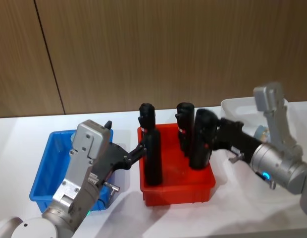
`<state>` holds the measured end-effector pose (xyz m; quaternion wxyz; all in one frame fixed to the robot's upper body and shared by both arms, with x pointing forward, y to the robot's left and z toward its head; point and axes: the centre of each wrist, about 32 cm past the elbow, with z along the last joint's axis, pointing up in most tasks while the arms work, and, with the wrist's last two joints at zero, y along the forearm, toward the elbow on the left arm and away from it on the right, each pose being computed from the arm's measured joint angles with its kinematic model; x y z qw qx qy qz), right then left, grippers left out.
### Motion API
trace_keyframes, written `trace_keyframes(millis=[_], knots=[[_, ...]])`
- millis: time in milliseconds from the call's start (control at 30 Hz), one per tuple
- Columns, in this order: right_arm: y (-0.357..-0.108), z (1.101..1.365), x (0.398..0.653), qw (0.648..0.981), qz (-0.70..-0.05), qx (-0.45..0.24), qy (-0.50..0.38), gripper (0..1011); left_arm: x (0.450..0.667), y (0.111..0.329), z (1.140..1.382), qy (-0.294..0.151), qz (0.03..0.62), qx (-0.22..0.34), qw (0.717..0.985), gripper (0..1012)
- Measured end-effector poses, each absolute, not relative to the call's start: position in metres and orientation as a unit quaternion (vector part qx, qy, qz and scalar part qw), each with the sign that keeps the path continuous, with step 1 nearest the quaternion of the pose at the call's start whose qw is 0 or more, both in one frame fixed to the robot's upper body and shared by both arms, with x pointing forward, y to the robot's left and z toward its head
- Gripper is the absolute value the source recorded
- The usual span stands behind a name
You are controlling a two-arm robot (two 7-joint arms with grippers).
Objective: Pick the cotton swabs from the blue box and place them into the white box.
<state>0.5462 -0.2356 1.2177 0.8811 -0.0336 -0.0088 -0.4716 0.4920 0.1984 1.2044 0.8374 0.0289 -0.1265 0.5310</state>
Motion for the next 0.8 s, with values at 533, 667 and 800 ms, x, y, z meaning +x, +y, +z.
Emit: trace_keyframes(millis=[533,667,800], knots=[[-0.266,1.258,0.543,0.846,-0.529,-0.006,-0.063,347,0.492,0.198,1.204,-0.126,0.531,0.029,0.837,1004],[-0.275,1.262,0.543,0.835,-0.545,-0.009,-0.071,347,0.492,0.198,1.204,-0.126,0.531,0.029,0.837,1004],[-0.286,1.263,0.543,0.821,-0.565,-0.017,-0.079,347,0.492,0.198,1.204,-0.126,0.531,0.029,0.837,1004]])
